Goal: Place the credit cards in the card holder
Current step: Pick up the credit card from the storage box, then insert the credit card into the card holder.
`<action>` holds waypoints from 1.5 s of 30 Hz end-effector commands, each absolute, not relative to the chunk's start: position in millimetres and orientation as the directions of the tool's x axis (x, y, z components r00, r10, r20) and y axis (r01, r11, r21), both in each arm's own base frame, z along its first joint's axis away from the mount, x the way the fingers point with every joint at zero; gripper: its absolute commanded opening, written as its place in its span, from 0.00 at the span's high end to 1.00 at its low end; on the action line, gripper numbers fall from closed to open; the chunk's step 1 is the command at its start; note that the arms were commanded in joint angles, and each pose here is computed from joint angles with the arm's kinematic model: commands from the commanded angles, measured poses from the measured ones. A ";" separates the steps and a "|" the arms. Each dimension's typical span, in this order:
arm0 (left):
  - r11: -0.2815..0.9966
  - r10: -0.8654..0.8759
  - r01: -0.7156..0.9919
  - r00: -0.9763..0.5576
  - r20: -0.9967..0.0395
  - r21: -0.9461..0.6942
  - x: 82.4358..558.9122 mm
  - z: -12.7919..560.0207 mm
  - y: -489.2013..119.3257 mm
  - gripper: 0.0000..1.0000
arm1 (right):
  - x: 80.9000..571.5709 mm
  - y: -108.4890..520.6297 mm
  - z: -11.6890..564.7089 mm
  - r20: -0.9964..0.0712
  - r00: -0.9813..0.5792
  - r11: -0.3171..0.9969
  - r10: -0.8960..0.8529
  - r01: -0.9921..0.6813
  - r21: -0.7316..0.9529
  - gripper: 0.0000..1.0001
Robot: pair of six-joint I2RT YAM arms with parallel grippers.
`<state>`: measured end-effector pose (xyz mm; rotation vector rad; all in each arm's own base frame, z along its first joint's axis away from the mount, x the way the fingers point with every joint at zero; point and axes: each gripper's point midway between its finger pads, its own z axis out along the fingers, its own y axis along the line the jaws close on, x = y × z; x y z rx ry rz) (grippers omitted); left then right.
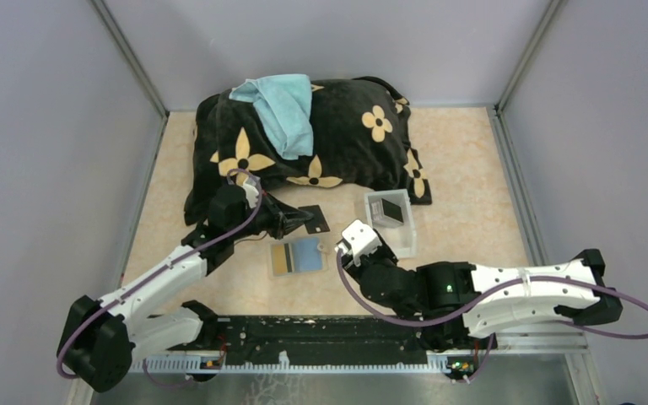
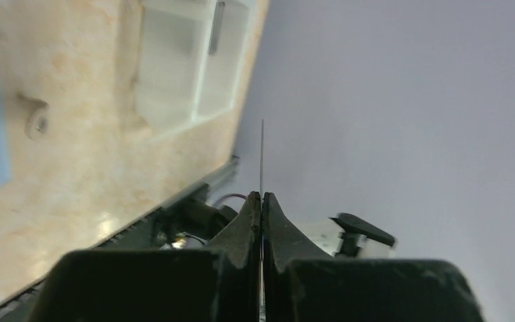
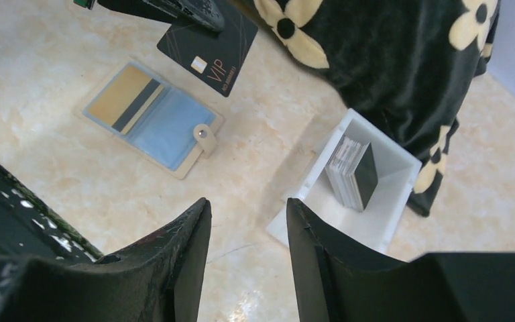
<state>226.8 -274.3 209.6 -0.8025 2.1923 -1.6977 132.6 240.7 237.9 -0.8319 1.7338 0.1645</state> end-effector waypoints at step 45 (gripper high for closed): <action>0.704 -0.332 0.128 -0.810 -0.483 -0.699 199.8 51.0 -193.6 1.00 | 204.6 363.8 95.7 -0.681 -0.695 0.807 -0.231 -0.528 0.265 1.00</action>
